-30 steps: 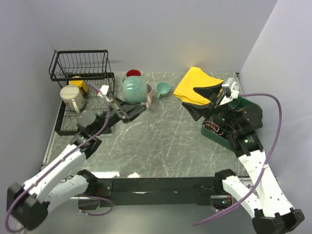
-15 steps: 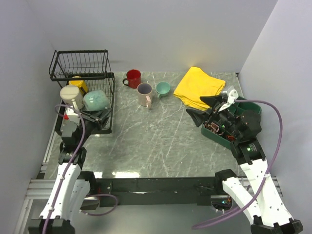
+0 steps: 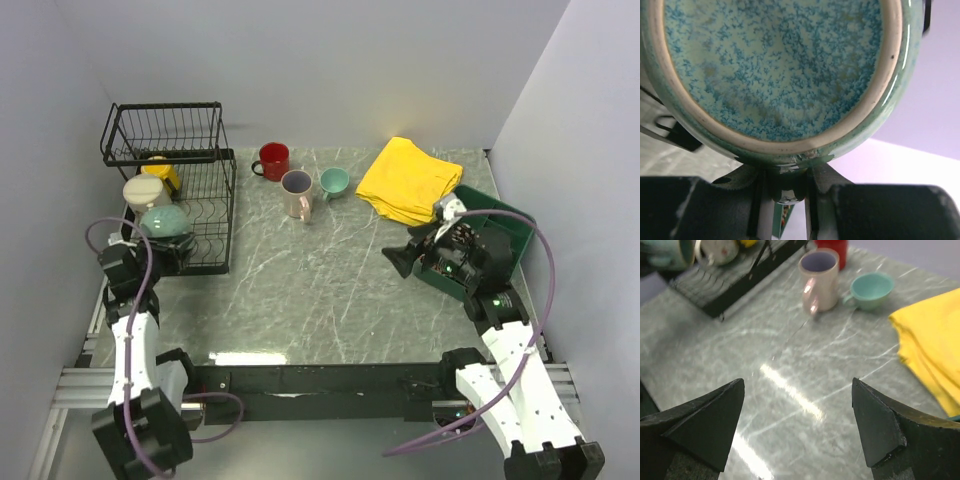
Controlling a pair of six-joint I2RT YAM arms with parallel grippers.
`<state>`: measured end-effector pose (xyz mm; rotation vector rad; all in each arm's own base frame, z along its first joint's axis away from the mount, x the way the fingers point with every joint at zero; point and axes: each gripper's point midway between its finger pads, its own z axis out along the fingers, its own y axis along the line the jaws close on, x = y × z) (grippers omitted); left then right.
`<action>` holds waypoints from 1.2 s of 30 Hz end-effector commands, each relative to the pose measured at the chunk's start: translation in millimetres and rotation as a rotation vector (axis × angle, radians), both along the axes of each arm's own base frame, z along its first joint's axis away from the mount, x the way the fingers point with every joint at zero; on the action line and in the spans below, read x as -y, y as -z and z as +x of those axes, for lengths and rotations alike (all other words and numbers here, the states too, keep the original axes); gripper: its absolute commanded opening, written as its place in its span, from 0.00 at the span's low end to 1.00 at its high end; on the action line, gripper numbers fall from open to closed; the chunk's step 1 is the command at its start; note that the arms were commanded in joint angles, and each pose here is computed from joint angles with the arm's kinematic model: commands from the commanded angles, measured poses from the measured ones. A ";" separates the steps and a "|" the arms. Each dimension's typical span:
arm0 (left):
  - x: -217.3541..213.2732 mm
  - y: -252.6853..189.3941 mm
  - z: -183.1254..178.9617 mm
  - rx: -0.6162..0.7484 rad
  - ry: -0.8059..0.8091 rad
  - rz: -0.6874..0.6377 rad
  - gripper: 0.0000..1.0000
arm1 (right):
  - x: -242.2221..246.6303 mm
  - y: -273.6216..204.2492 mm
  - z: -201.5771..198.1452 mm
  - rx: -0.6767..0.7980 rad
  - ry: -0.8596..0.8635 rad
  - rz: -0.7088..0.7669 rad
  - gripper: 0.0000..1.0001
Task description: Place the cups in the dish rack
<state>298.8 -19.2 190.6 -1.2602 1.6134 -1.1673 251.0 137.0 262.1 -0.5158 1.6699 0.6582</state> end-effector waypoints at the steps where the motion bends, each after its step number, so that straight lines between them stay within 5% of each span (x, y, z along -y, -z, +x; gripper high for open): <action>1: -20.5 -54.6 9.1 0.212 0.038 0.165 0.01 | -9.7 27.6 -29.4 0.000 -0.157 -0.050 0.94; 21: -82.5 -21.4 29.7 0.054 -0.059 0.226 0.01 | 4.3 34.3 -31.9 0.117 -0.150 -0.105 0.99; 28: -103.3 -1.4 33.6 -0.001 -0.093 0.228 0.01 | 6.9 52.8 -21.3 -0.035 -0.188 -0.141 0.94; 36: -123.8 8.5 44.4 -0.072 -0.104 0.302 0.01 | 7.9 48.9 -22.1 -0.007 -0.185 -0.151 0.94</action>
